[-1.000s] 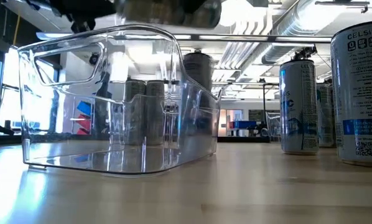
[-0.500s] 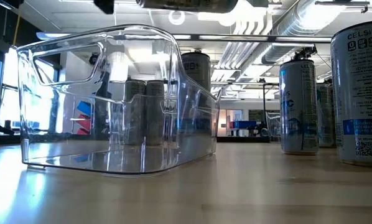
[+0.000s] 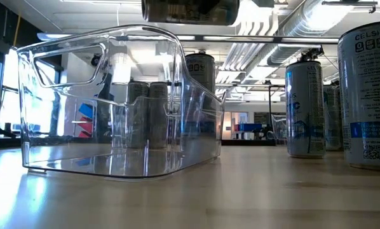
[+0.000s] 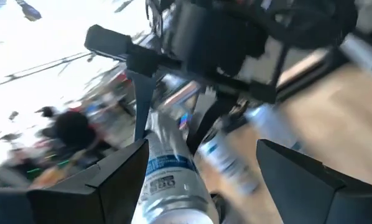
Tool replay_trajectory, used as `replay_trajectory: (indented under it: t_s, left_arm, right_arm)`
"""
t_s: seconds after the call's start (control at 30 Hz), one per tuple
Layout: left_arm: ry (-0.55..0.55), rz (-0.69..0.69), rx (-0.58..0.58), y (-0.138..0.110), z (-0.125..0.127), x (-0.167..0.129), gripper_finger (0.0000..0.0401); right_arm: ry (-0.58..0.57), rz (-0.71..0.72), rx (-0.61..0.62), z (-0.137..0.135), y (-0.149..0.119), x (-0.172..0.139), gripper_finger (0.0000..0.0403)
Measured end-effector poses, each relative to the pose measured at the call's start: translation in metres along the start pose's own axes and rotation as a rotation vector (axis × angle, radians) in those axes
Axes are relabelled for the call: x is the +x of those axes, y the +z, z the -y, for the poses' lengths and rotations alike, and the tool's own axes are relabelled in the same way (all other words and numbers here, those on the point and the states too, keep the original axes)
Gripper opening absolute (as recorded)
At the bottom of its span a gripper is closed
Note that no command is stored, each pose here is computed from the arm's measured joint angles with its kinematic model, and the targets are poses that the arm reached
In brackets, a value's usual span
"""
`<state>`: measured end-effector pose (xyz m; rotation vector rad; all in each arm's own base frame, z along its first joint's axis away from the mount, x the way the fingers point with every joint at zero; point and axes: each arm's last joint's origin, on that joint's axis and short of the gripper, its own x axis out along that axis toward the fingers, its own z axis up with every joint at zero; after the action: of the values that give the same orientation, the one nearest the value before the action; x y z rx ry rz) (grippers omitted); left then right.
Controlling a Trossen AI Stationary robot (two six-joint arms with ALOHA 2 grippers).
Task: Sort soda cans
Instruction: Adjust the white/blue soda cans
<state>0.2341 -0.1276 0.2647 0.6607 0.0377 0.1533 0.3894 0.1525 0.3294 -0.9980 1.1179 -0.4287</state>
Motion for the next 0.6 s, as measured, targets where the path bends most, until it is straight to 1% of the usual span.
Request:
replay_trajectory:
  t_s: [0.1,0.17,0.33,0.5,0.6]
  left_arm:
    - [0.081,-0.098,0.086,0.001,0.010,0.006,0.0294]
    - [0.117,-0.144,0.110,0.000,0.015,0.010,0.0294]
    - [0.164,-0.205,0.129,-0.004,0.018,0.023,0.0294]
    - [0.175,-0.233,0.141,-0.008,0.017,0.028,0.0294]
    - [0.178,-0.247,0.122,-0.011,0.016,0.030,0.0294]
  right_arm:
    - [-0.002,-0.009,0.020,0.003,0.000,0.004,0.0202]
    - [-0.001,-0.010,0.023,0.003,0.000,0.005,0.0202]
    - [0.016,0.005,0.030,0.003,0.002,0.004,0.0202]
    - [0.029,0.007,0.029,0.002,0.002,0.004,0.0202]
    - [0.034,0.008,0.034,0.002,0.002,0.004,0.0202]
